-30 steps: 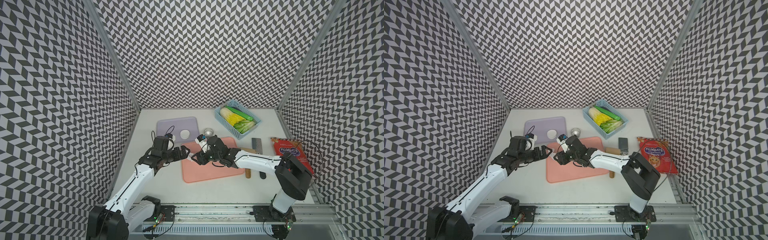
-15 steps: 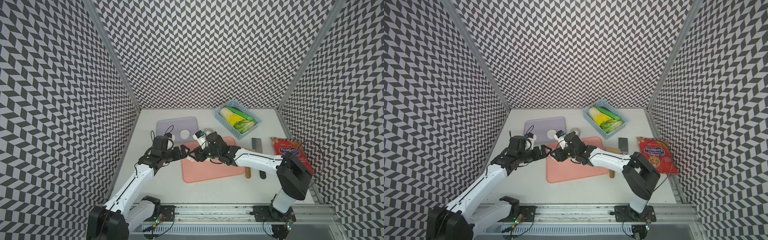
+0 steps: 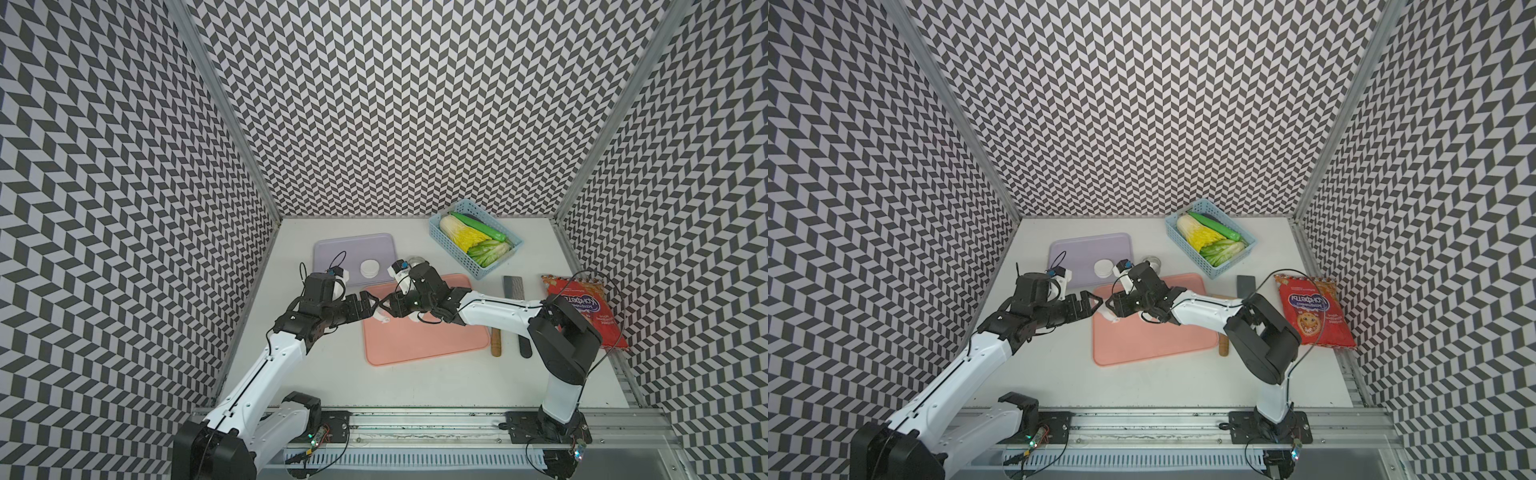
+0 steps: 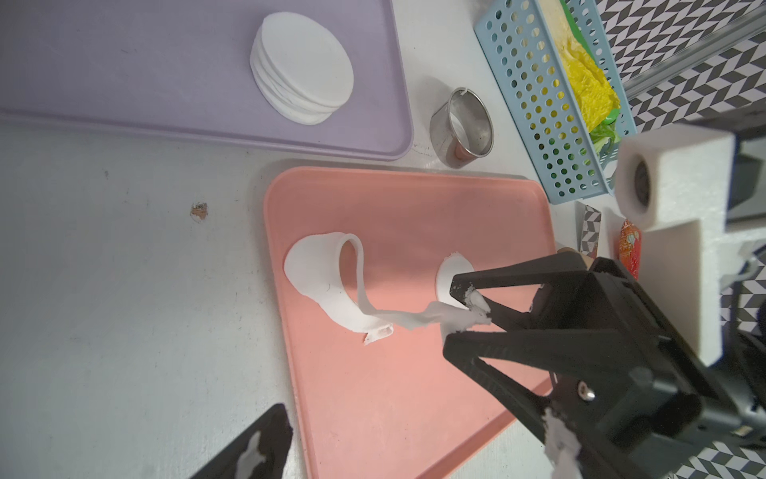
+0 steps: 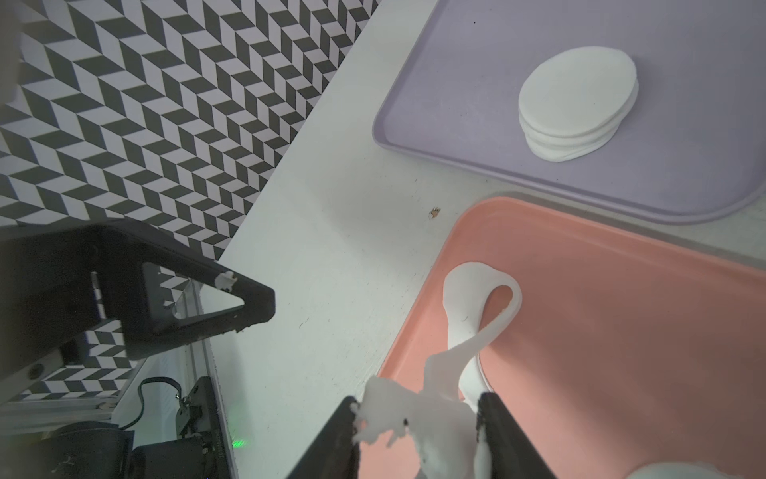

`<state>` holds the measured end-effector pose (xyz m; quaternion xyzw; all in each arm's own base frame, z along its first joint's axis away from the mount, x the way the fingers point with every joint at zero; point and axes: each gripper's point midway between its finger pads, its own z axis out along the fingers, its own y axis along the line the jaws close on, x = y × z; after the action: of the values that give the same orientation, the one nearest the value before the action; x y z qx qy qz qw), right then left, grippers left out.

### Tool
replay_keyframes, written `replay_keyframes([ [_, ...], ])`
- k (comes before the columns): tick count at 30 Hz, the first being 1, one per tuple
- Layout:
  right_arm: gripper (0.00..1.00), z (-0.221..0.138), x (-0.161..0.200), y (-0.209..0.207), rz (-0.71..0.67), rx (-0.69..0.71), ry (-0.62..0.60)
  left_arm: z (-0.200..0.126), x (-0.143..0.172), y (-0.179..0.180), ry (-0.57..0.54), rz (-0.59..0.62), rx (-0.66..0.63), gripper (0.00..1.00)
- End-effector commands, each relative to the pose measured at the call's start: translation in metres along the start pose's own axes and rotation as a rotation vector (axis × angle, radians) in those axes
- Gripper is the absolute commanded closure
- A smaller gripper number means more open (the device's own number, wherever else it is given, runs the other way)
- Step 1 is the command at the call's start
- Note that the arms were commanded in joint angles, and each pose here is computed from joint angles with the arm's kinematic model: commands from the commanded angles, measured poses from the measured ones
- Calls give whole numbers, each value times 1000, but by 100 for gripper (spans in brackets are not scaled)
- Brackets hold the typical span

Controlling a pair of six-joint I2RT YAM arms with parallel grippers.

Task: Roll out the dumpling wrappers from the dough
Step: Place the dumpling mold at the center of the board.

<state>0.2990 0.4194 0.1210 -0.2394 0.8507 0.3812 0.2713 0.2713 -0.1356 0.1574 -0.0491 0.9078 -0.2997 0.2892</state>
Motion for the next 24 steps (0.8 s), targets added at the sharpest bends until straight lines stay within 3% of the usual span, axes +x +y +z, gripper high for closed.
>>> replay_keyframes([
  [1, 43, -12, -18, 22, -57, -46, -32, -5, -5, 3, -16, 13, -22, 2],
  [6, 41, -19, -21, 45, -89, -129, -23, -11, -11, 8, -53, 1, -46, 2],
  [12, 38, -24, -8, 59, -180, -103, -17, -13, -16, 13, -66, -13, -55, 8],
  [16, 30, -21, -1, 49, -227, -43, -12, -7, -18, 7, -43, -9, -14, 5],
  [17, 13, -20, -2, 45, -229, -21, -16, -4, -17, 7, -28, -11, -13, 4],
  [20, 7, -13, -6, 37, -228, 26, 0, 0, -15, 7, -5, -16, -10, 5],
  [24, 7, -20, -20, 47, -245, 7, -55, -3, -15, 8, -19, -20, -11, 8],
])
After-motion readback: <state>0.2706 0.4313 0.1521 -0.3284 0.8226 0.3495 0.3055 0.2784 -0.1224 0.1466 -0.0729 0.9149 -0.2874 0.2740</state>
